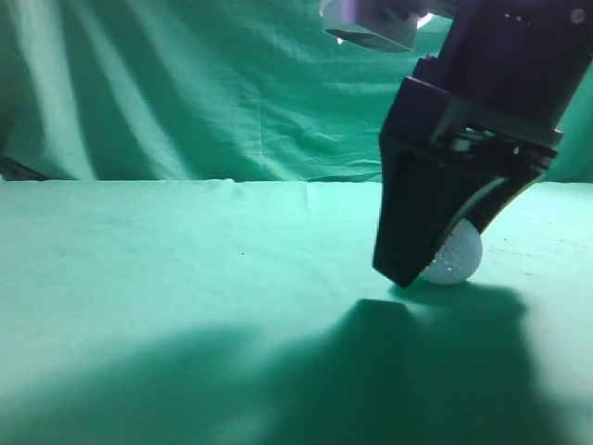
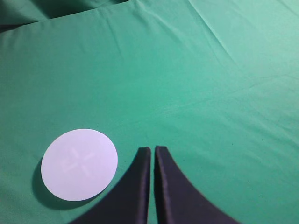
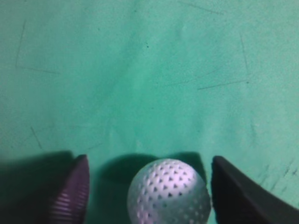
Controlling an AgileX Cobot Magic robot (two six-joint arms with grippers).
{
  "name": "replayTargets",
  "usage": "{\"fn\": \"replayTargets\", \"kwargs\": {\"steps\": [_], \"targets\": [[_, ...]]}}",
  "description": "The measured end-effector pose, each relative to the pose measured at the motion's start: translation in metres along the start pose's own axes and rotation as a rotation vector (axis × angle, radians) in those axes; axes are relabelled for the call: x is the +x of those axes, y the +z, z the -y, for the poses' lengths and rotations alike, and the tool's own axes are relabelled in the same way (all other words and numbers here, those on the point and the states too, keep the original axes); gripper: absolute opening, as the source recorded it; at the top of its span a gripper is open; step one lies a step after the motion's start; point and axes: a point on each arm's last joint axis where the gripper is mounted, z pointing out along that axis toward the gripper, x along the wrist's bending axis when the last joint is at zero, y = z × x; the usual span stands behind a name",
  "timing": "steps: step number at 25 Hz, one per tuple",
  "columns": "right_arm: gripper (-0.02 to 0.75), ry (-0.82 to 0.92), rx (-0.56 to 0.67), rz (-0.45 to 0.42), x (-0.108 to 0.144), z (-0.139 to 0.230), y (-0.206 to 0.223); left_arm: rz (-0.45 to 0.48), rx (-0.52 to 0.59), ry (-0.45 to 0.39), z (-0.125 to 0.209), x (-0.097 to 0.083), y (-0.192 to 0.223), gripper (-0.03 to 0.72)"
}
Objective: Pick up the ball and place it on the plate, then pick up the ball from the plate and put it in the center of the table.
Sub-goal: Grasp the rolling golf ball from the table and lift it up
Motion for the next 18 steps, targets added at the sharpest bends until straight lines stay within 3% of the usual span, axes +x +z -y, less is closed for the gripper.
{"fn": "replayTargets", "kwargs": {"steps": [2,3,8,9,12,18], "targets": [[0.4,-0.007,0.008,0.002,0.0,0.001,0.0,0.001,0.0,0.0,0.0,0.0,0.0,0.0],[0.335,-0.005,0.032,0.007,-0.001,0.003,0.001,0.001,0.0,0.001,0.0,0.0,0.0,0.0],[0.343,0.006,0.057,0.027,-0.004,0.002,0.0,0.001,-0.003,0.001,0.0,0.0,-0.001,0.0],[0.296,0.002,0.062,0.027,-0.004,0.0,0.0,0.001,-0.009,0.005,0.0,-0.001,-0.002,0.0],[0.312,-0.012,0.08,0.014,-0.005,-0.006,-0.004,0.006,-0.044,0.005,0.0,-0.005,-0.01,0.0],[0.312,-0.028,0.007,0.032,-0.013,-0.038,-0.021,-0.004,-0.099,0.028,0.014,-0.016,-0.028,0.0]]}}
